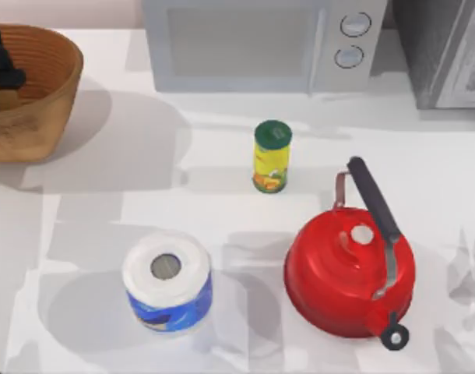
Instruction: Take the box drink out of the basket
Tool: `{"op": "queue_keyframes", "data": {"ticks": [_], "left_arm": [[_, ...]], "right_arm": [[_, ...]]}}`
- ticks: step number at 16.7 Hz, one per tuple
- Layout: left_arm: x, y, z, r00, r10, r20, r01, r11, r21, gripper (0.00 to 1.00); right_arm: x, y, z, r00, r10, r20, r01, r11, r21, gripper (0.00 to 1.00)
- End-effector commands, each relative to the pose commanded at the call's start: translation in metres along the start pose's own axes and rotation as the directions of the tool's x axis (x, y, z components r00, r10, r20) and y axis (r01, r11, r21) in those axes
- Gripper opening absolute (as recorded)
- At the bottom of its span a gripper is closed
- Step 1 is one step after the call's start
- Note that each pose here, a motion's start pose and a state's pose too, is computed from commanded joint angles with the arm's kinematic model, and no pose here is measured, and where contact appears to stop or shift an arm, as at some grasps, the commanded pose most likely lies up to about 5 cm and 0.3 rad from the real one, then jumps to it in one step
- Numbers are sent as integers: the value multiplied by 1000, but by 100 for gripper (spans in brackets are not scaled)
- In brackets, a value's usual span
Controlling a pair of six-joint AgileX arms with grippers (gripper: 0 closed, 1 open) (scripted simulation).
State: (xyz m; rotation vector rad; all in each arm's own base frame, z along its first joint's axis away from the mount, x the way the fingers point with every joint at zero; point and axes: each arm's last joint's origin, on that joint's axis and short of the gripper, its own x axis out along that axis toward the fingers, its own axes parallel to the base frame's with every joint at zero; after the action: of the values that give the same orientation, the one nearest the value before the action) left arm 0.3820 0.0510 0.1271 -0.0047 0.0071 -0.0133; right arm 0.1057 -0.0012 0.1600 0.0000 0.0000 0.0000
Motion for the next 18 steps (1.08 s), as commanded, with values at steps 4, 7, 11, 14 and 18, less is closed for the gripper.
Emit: {"op": "queue_keyframes", "data": {"ticks": [4,7,11,14,18], "left_arm": [[0,0,0,1000,0,0,0,1000,0,10],[0,0,0,1000,0,0,0,1000,0,0],[0,0,0,1000,0,0,0,1000,0,0],[-1,2,9,1000,6,22,-6,1000,6,0],[2,3,23,1000,6,23,-6,1000,6,0]], "right_arm": [[0,0,0,1000,0,0,0,1000,0,100],[0,0,0,1000,0,0,0,1000,0,100],[0,0,0,1000,0,0,0,1000,0,100],[0,0,0,1000,0,0,0,1000,0,100],[0,0,0,1000,0,0,0,1000,0,100]]}}
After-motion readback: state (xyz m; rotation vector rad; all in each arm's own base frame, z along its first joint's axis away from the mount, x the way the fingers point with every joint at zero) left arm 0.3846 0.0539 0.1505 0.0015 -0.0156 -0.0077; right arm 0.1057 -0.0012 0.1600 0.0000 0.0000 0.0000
